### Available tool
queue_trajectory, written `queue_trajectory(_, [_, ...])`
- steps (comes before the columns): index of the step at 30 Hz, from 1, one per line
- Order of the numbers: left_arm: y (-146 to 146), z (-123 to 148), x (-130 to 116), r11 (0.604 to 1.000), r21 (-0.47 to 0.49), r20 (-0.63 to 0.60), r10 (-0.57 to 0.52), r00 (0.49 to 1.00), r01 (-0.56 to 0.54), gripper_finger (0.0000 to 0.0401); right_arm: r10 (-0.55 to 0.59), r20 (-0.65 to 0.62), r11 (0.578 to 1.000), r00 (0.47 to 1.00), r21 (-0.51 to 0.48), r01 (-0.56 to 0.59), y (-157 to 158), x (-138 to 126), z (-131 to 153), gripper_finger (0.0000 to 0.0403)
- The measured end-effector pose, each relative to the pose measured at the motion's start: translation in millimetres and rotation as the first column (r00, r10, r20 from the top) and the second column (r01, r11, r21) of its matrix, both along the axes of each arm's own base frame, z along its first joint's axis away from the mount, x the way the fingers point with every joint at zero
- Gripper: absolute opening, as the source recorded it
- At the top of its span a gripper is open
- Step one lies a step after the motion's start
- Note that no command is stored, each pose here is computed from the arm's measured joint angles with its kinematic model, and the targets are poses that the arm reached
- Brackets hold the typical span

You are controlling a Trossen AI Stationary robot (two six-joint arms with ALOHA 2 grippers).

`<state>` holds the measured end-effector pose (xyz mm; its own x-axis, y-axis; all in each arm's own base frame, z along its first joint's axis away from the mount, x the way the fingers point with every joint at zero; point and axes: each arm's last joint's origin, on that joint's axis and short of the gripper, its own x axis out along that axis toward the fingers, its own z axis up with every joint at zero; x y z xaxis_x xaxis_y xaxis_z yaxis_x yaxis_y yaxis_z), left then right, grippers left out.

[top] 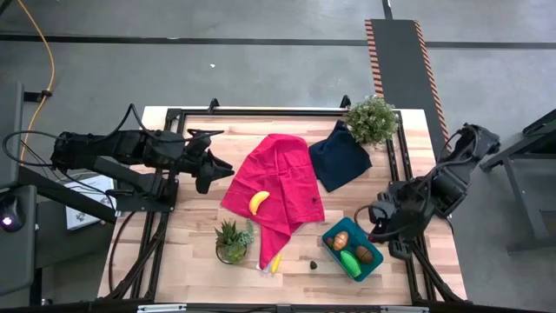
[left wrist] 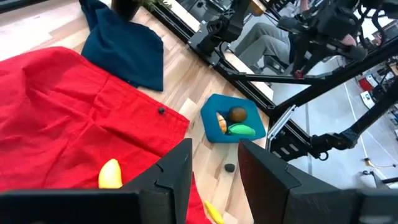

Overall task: Pick and placing Produce into tupperware
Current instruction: Put the red cherry into the blue bin

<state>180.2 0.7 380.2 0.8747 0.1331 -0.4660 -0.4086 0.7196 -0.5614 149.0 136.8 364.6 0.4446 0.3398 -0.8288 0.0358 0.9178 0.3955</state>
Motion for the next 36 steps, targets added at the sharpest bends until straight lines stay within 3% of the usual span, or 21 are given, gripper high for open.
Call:
queue_trajectory(19, [-1,-4,-2,1.000,-0.013,-0.043,-0.024,0.999,0.023,0.0117,-0.001,-0.098,0.969,0.995,-0.245,-0.023,54,18,-48,0.0051])
queue_trajectory(36, [-1,-4,-2,1.000,-0.015,-0.045,-0.027,0.999,0.026,0.0117,-0.092,-0.009,0.934,0.996,-0.347,0.083,68,18,-61,0.0051])
